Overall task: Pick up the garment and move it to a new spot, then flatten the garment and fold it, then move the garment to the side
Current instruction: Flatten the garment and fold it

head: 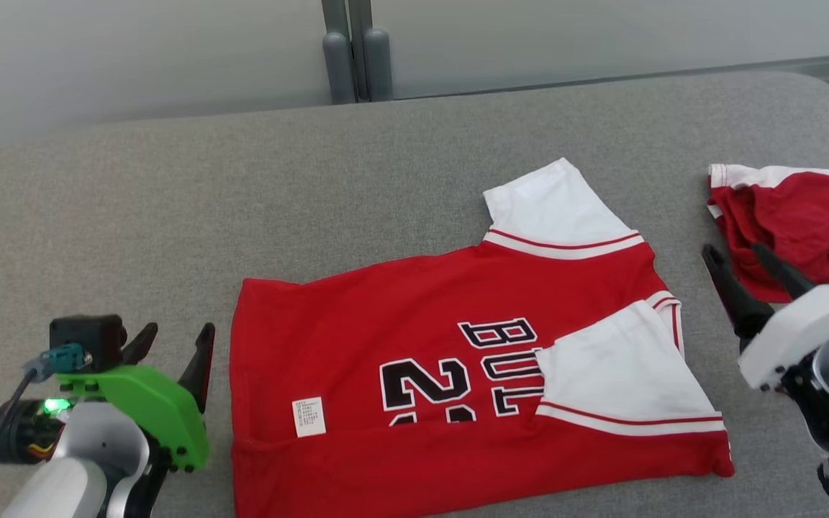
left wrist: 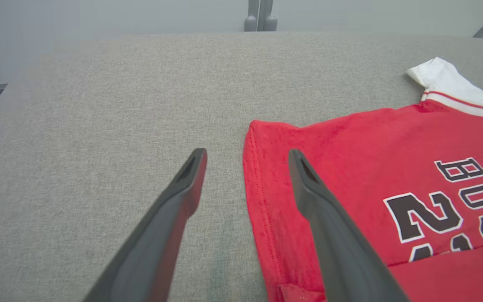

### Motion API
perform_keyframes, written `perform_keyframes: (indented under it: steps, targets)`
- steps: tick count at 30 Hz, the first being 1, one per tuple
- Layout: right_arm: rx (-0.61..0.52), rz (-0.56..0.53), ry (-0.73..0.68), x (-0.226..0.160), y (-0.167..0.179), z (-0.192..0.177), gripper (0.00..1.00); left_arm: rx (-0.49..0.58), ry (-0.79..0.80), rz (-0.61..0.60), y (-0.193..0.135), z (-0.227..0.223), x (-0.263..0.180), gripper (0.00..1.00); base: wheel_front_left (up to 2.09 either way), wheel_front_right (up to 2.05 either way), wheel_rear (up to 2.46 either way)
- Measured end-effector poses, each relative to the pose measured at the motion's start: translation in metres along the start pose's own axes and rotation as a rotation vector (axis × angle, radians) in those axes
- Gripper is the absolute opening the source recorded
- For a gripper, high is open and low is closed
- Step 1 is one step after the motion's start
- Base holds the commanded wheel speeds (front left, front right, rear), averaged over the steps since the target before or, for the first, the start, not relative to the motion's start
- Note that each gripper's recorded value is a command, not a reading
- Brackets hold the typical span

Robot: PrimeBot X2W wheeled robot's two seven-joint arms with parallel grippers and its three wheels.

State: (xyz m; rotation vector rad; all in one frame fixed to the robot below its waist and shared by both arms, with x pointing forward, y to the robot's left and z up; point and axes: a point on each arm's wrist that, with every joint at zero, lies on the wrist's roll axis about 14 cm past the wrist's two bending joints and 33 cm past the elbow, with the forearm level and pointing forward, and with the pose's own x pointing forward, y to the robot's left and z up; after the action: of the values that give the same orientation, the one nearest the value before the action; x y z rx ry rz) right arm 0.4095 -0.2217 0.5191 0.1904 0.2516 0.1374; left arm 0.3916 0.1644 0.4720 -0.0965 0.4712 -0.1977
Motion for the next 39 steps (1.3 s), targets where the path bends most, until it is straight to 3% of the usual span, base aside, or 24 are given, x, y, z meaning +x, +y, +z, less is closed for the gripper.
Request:
perform_keyframes:
  steps: [8,17,21,30,39]
  targets:
    - [-0.069,0.055,-0.048,0.066,0.004,0.019,1.00,-0.002,0.037,-0.050,-0.014,-0.008,0.047,1.00,0.00,0.00,0.00]
    - [-0.105,0.090,0.089,0.145,0.003,-0.007,1.00,0.041,0.067,-0.094,-0.020,-0.014,0.088,1.00,0.00,0.00,0.00]
    - [-0.125,0.143,0.166,0.173,0.018,-0.025,1.00,0.035,0.083,-0.096,-0.018,-0.022,0.098,1.00,0.00,0.00,0.00]
    - [-0.122,0.180,0.296,0.209,0.027,-0.066,1.00,0.034,0.125,-0.083,-0.008,-0.039,0.110,1.00,0.00,0.00,0.00]
    - [-0.084,0.162,0.392,0.220,0.022,-0.092,1.00,0.034,0.136,-0.108,-0.013,-0.041,0.117,1.00,0.00,0.00,0.00]
